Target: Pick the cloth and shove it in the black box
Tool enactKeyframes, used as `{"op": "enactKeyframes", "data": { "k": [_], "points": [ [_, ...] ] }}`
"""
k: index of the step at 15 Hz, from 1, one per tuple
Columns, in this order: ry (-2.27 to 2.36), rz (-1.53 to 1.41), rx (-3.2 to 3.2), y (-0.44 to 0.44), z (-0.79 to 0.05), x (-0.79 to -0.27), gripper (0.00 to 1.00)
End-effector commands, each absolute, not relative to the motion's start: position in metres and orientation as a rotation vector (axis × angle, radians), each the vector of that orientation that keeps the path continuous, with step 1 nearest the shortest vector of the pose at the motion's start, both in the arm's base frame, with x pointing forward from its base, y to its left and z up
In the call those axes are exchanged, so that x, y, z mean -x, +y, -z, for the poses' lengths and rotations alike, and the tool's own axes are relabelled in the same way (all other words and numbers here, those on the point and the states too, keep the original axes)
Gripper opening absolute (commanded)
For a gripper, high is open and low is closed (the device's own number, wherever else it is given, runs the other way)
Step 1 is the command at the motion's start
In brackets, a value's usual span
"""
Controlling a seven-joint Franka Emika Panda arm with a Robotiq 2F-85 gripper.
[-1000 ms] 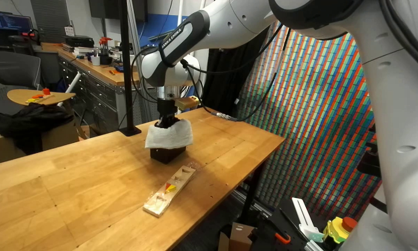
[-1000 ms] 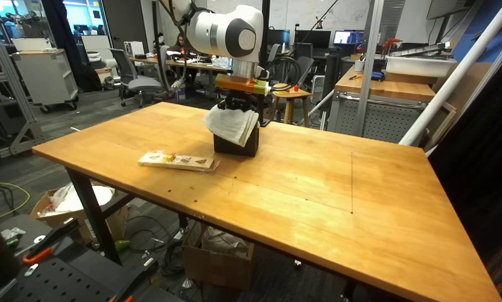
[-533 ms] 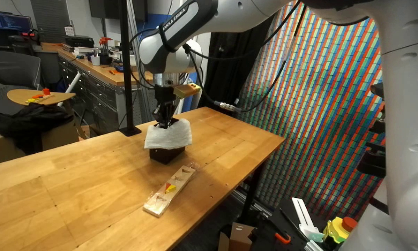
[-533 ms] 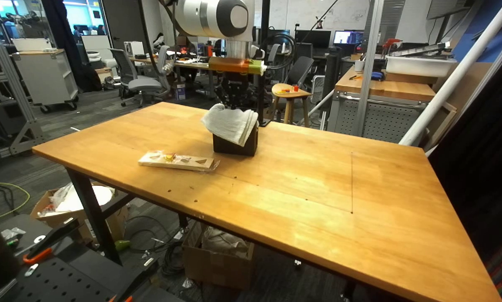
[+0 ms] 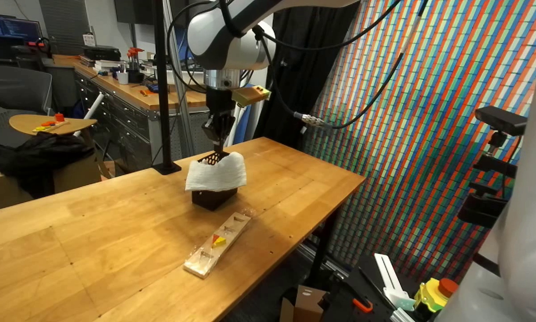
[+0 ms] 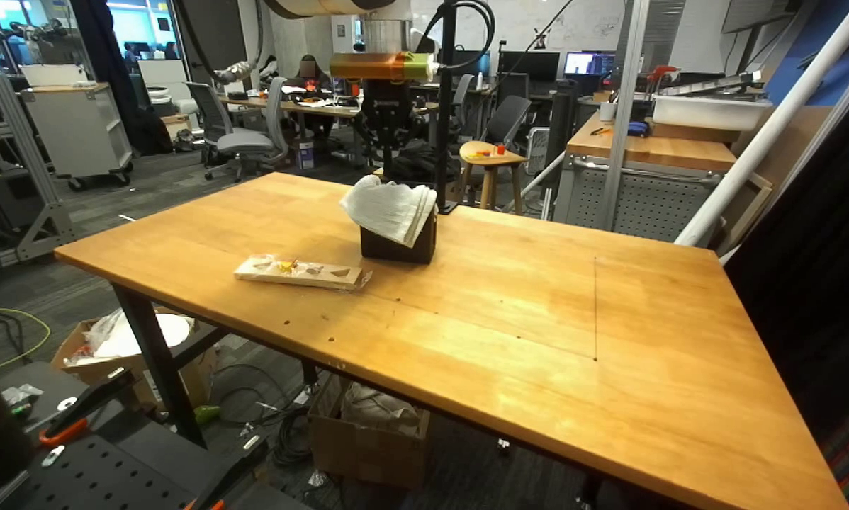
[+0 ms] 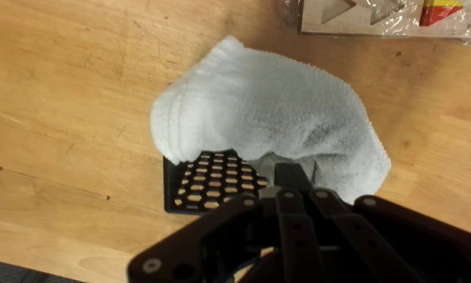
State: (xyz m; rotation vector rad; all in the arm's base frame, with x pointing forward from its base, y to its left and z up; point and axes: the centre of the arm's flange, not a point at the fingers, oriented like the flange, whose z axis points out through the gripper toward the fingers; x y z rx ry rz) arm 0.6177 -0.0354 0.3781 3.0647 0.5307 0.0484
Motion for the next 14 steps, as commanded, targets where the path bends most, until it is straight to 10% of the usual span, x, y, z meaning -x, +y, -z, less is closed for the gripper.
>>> {"op": "enactKeyframes", "data": {
  "k": [1, 10, 11, 14],
  "points": [
    [0.424, -0.052, -3.099, -0.053, -0.367, -0.583, 0.0],
    [0.233, -0.048, -3.195, -0.084, -0.328, -0.554, 0.01],
    [0.217, -0.05, -3.203, -0.086, -0.324, -0.552, 0.26],
    [0.178, -0.072, -3.225, -0.089, -0.317, -0.55, 0.4]
  ]
}}
